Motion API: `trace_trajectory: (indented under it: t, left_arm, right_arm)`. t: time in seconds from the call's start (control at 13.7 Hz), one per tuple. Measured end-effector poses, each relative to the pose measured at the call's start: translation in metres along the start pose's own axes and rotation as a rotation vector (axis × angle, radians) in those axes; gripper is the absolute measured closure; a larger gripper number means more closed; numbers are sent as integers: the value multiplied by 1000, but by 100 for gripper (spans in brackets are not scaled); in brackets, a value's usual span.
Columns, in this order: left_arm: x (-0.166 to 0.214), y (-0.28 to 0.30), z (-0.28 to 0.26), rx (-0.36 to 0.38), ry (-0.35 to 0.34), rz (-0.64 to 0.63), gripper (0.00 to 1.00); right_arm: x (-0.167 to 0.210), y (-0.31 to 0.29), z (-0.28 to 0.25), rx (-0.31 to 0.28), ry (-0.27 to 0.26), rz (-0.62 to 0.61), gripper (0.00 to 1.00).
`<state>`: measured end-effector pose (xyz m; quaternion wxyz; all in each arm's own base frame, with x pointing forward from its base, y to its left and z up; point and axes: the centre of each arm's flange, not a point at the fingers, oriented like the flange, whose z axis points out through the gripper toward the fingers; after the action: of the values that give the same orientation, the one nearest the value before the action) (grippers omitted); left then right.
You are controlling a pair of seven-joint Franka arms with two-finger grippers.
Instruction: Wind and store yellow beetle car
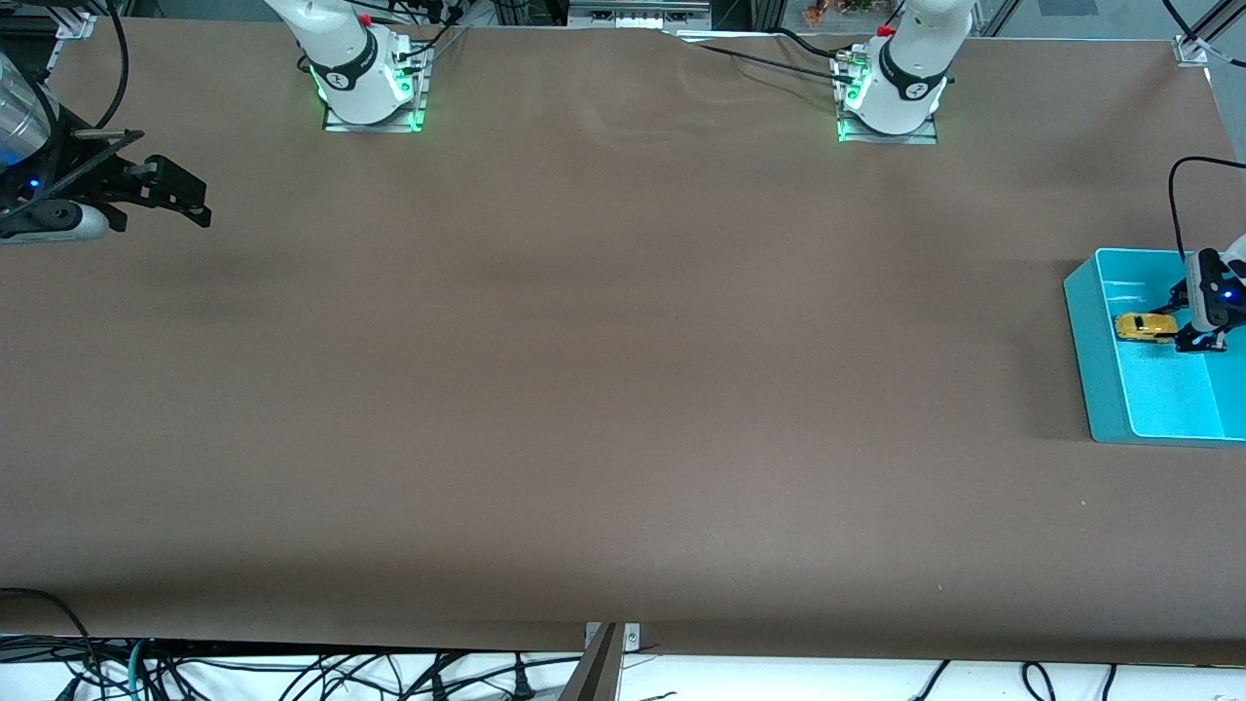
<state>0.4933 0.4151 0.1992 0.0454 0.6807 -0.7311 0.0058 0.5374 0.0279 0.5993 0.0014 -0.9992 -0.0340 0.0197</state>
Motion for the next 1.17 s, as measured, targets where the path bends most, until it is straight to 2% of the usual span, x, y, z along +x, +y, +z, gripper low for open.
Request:
trace_trajectory:
  t: [0.29, 0.37, 0.73, 0.8, 1.17]
  left_arm:
    - [0, -1, 1, 2, -2, 1, 58]
    - [0, -2, 2, 4, -3, 2, 53]
    - [8, -27, -34, 24, -14, 21, 4]
    - [13, -29, -50, 14, -4, 12, 0]
    - [73, -45, -131, -50, 32, -116, 0]
  right_arm:
    - [0, 0, 0, 0, 0, 0, 0]
    - [0, 0, 0, 0, 0, 0, 0]
    - [0, 0, 0, 0, 0, 0, 0]
    - [0, 0, 0, 0, 0, 0, 0]
    - [0, 0, -2, 0, 4, 0, 0]
